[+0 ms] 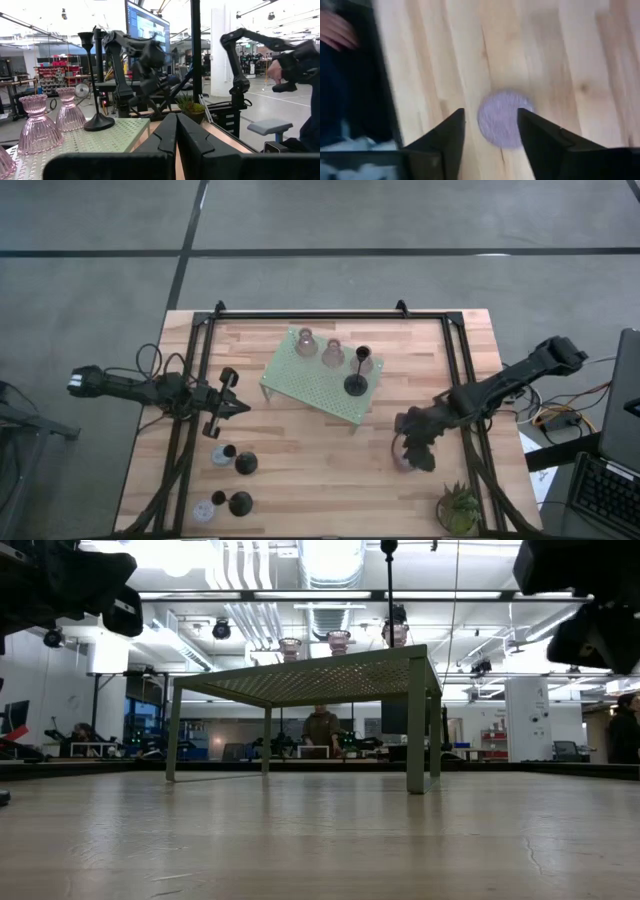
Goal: Pick & Place candle stick holders
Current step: Put the purple patterned scented candle on the shelf
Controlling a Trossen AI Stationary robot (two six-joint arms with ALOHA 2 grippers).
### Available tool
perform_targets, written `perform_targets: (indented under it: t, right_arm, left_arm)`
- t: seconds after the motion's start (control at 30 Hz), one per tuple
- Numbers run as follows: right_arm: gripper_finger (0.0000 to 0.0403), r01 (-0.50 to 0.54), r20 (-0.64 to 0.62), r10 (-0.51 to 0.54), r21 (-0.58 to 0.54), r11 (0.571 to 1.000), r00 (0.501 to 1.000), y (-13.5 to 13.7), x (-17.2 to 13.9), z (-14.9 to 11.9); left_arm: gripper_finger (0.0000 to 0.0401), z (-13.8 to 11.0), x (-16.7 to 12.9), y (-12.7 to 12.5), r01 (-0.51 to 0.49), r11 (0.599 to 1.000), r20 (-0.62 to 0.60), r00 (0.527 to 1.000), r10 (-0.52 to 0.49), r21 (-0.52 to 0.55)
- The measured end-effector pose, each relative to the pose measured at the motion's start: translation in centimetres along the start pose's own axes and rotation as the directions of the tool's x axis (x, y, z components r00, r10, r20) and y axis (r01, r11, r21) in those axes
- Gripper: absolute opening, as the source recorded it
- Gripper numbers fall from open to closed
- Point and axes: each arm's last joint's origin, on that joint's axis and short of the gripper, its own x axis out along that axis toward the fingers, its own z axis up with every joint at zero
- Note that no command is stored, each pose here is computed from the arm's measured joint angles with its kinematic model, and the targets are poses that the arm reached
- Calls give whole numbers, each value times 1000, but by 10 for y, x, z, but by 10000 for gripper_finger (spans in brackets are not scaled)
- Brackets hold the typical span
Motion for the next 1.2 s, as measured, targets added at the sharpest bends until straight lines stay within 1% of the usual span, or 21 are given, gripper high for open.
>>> perform_targets:
  t: [0.1, 0.3, 0.43, 0.57, 0.67, 0.8, 0.9, 1.2]
  right_arm:
    - [213, 54, -79, -55, -13, 998, 995, 13, 10, 5]
    - [287, 81, -132, -90, -68, 994, 987, 36, 29, 13]
    - [327, 195, -196, -215, -114, 974, 957, 35, 41, 9]
    - [354, 216, -214, -241, -132, 967, 947, 35, 50, 8]
    - [361, 256, -222, -286, -155, 954, 932, 30, 58, 5]
    - [357, 281, -228, -315, -171, 944, 921, 25, 68, -1]
    - [353, 260, -203, -292, -171, 950, 934, 26, 69, -1]
    - [351, 261, -194, -292, -173, 950, 936, 23, 73, -2]
  left_arm:
    - [16, 0, 0, 0, 0, 1000, 0, 1000, 0, 0]
    - [16, 0, 0, 0, 0, 1000, 0, 1000, 0, 0]
    - [16, 0, 0, 0, 0, 1000, 0, 1000, 0, 0]
    - [16, 0, 0, 0, 0, 1000, 0, 1000, 0, 0]
    - [16, 0, 0, 0, 0, 1000, -3, 1000, 0, 0]
    - [16, -1, 0, 0, 1, 1000, -8, 1000, -1, -1]
    - [16, -1, 0, 0, 1, 1000, -11, 1000, -1, -1]
    - [16, -1, 0, 0, 1, 1000, -11, 1000, -1, -1]
